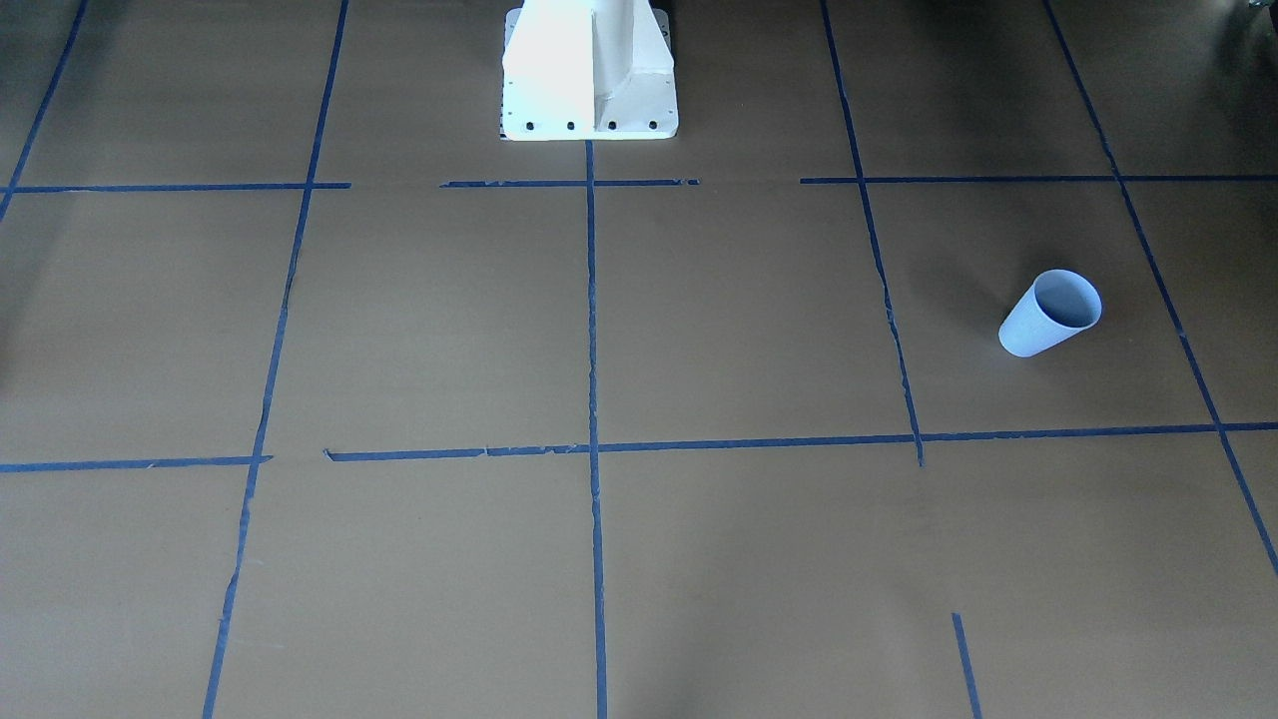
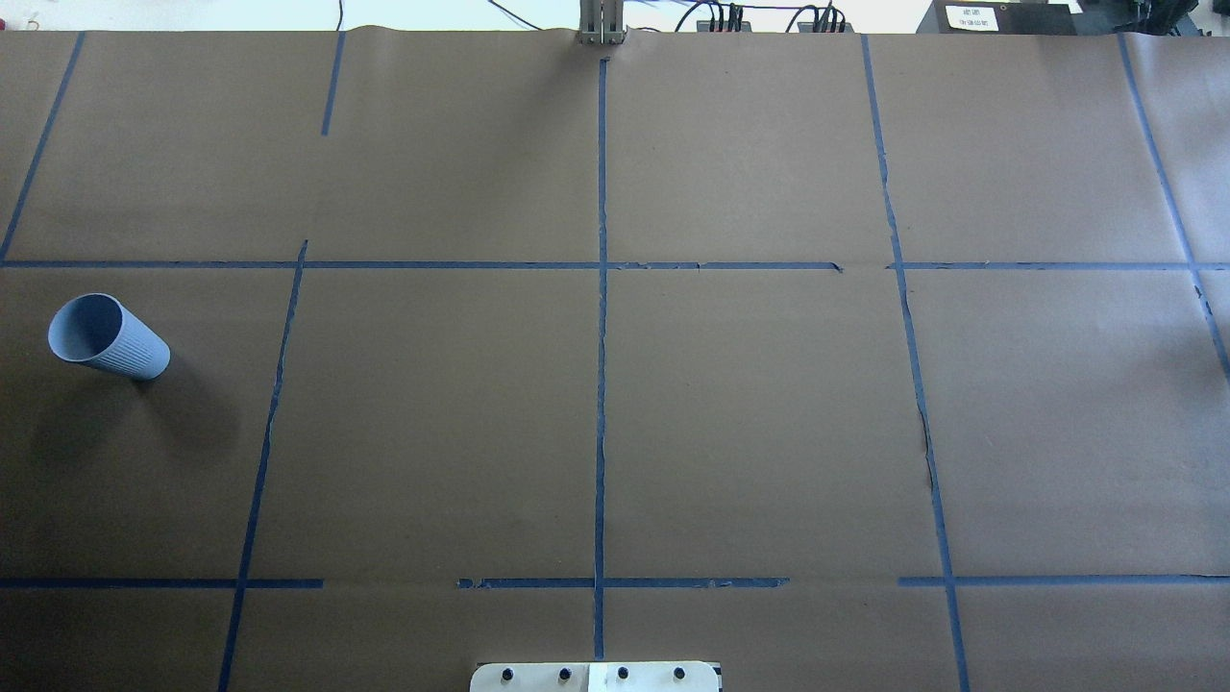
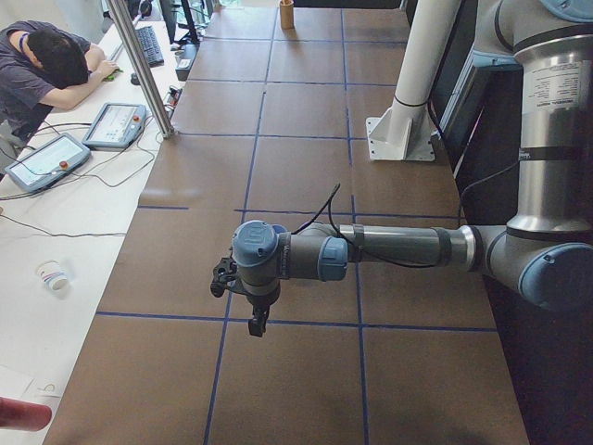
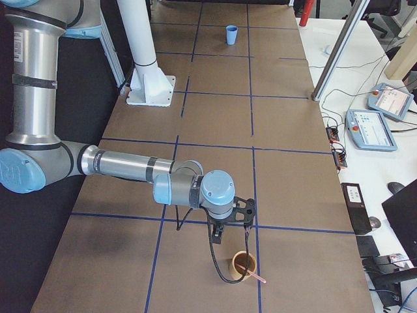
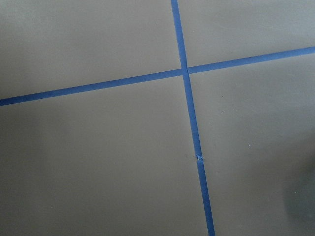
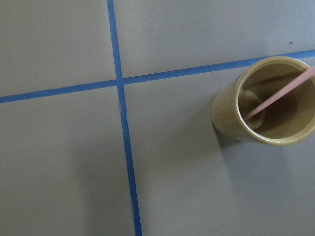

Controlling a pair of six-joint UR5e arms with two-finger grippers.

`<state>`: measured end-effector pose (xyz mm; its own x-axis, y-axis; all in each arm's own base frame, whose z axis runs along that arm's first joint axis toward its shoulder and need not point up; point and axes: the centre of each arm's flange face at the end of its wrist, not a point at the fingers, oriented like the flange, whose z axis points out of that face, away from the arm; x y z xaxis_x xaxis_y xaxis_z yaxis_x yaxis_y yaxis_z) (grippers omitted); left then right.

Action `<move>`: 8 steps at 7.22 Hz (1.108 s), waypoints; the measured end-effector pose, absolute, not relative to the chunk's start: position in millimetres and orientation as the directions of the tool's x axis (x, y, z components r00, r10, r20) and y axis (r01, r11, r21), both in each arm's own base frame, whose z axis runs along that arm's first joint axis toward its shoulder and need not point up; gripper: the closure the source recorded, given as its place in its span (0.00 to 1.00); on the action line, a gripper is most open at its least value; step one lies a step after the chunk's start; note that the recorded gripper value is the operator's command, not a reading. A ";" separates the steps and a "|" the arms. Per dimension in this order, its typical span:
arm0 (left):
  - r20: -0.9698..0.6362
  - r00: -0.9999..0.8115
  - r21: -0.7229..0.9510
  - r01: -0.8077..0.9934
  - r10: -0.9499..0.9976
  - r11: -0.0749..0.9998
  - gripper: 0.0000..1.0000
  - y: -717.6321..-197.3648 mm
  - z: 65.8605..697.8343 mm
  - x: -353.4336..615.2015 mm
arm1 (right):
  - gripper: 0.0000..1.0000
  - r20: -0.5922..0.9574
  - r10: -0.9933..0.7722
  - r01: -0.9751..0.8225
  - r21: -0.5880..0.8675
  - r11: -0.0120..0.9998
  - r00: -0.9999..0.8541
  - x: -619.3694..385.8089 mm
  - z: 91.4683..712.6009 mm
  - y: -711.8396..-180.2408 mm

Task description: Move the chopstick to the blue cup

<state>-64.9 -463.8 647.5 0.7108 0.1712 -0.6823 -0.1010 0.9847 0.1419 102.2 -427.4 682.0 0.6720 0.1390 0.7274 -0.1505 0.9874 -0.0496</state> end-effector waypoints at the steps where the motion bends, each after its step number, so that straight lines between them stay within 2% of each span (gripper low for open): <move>1: -0.681 0.710 0.152 -0.099 0.177 0.983 0.00 -466.2 641.0 -64.1 | 0.00 0.728 0.139 -0.151 -0.049 0.987 0.672 102.2 681.7 -427.4; 5: -0.700 0.666 0.225 -0.136 0.257 0.965 0.00 -475.7 592.9 -31.2 | 0.00 0.728 0.138 -0.150 -0.049 0.987 0.672 102.1 682.5 -427.0; 8: -0.747 0.648 0.139 -0.063 0.146 0.988 0.00 -472.6 538.4 31.0 | 0.00 0.728 0.135 -0.149 -0.046 0.988 0.672 102.1 681.1 -427.3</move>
